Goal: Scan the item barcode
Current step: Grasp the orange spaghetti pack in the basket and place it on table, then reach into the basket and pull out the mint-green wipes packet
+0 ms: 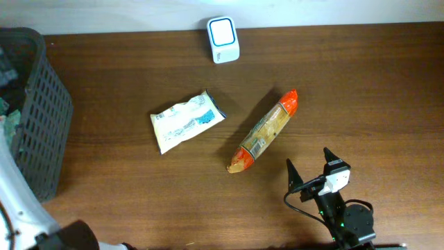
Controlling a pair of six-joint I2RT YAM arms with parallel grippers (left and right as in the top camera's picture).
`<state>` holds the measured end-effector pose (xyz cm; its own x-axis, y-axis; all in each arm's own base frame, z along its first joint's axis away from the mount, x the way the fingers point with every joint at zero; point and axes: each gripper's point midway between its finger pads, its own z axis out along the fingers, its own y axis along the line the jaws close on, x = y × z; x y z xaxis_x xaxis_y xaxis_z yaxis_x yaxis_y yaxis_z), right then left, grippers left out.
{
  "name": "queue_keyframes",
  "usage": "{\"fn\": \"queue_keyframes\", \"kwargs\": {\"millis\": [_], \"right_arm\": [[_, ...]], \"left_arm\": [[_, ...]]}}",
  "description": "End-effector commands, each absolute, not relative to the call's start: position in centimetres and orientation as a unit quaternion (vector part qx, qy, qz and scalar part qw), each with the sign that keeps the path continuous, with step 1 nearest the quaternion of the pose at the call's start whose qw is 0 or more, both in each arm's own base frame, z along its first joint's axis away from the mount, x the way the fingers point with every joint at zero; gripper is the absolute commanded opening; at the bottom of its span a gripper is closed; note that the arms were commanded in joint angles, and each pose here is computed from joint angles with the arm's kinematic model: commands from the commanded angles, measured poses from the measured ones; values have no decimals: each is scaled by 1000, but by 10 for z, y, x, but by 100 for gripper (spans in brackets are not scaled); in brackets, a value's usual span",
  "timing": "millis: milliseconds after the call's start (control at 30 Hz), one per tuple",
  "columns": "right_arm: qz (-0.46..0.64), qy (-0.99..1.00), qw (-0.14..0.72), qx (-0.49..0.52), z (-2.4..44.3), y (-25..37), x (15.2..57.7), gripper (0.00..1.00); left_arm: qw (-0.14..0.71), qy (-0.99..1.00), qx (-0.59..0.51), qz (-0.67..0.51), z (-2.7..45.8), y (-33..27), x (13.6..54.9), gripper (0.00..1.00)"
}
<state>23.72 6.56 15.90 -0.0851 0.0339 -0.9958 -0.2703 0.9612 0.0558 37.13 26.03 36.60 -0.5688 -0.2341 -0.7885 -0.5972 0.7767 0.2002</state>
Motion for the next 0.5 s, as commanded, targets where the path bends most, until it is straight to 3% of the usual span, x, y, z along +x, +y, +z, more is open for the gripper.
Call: {"fn": "queue_keyframes", "kwargs": {"millis": [0, 267, 467], "right_arm": [[118, 729, 669, -78, 156, 66, 237, 99], [118, 729, 669, -78, 156, 66, 237, 99], [118, 729, 669, -78, 156, 66, 237, 98]], "left_arm": [[328, 876, -264, 234, 313, 300, 366, 97], [153, 924, -218, 274, 175, 335, 352, 94], [126, 941, -187, 251, 109, 355, 368, 90]]}}
